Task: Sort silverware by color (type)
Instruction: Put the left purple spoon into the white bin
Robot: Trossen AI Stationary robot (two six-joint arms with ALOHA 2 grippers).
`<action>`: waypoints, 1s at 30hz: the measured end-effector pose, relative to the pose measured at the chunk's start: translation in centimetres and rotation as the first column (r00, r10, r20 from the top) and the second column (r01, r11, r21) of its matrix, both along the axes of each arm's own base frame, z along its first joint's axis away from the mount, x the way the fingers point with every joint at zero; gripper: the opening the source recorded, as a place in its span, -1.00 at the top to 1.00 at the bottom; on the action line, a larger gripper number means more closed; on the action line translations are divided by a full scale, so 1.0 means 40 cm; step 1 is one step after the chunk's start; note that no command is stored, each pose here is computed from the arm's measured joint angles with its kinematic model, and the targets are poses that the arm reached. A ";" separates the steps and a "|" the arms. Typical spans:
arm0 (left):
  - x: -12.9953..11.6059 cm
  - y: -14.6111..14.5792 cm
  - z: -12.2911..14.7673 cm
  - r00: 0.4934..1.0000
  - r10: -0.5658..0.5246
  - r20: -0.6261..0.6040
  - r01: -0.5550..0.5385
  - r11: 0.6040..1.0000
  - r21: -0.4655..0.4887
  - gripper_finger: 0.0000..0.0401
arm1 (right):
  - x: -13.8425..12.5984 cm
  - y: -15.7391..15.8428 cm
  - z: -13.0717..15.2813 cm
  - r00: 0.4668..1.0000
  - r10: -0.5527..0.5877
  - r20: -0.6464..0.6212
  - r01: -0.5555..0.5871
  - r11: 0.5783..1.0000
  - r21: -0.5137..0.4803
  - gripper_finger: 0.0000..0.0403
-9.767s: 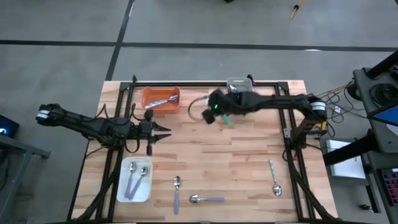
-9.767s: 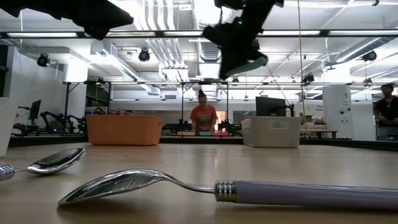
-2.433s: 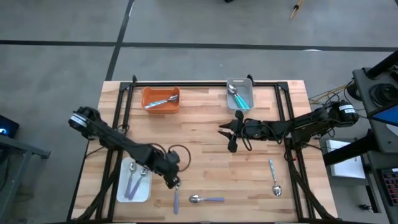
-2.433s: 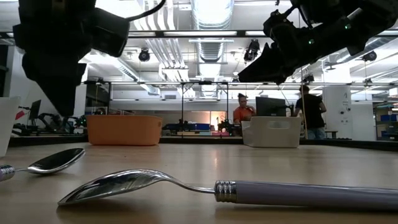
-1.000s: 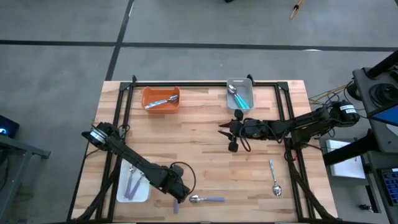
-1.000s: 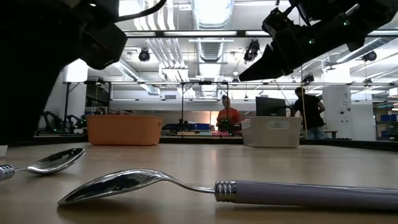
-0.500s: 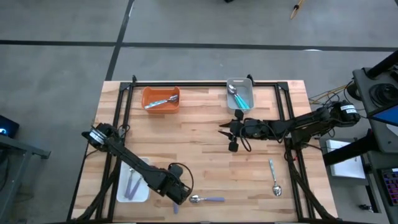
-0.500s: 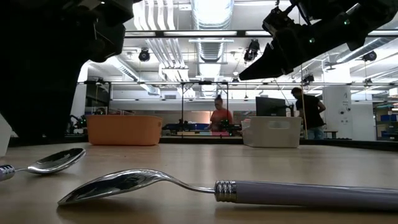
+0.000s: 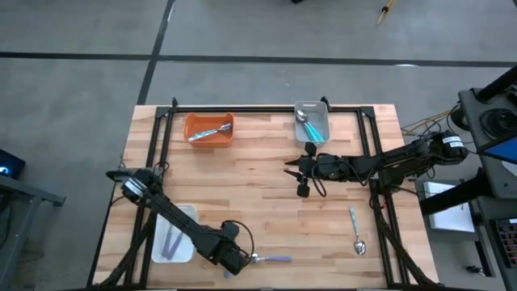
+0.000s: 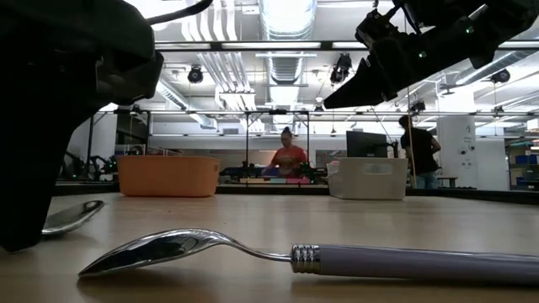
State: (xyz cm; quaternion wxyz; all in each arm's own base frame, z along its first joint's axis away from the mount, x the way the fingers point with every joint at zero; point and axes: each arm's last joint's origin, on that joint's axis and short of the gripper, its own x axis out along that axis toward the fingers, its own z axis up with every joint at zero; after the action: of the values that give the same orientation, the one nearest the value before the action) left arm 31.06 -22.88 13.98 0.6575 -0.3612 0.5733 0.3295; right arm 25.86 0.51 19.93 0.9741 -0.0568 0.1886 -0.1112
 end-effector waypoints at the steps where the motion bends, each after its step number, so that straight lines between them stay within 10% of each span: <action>1: 0.002 -0.002 0.000 1.000 -0.001 -0.007 0.001 1.000 0.005 0.18 | 0.000 0.000 0.000 1.000 0.000 0.000 0.000 1.000 0.000 0.46; 21: -0.003 0.000 -0.005 1.000 -0.005 -0.007 0.006 0.995 0.105 0.96 | 0.000 0.000 0.000 1.000 0.002 -0.001 -0.002 1.000 -0.005 0.46; 30: 0.003 0.001 0.001 0.999 0.002 0.037 -0.008 0.990 0.141 0.99 | 0.000 0.000 -0.001 1.000 0.005 -0.004 -0.005 1.000 -0.011 0.46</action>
State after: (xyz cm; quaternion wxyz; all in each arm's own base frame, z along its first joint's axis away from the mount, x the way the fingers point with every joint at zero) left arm 31.20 -22.82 14.01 0.6910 -0.3212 0.5354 0.3642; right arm 25.85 0.51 19.91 0.9736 -0.0629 0.1897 -0.1099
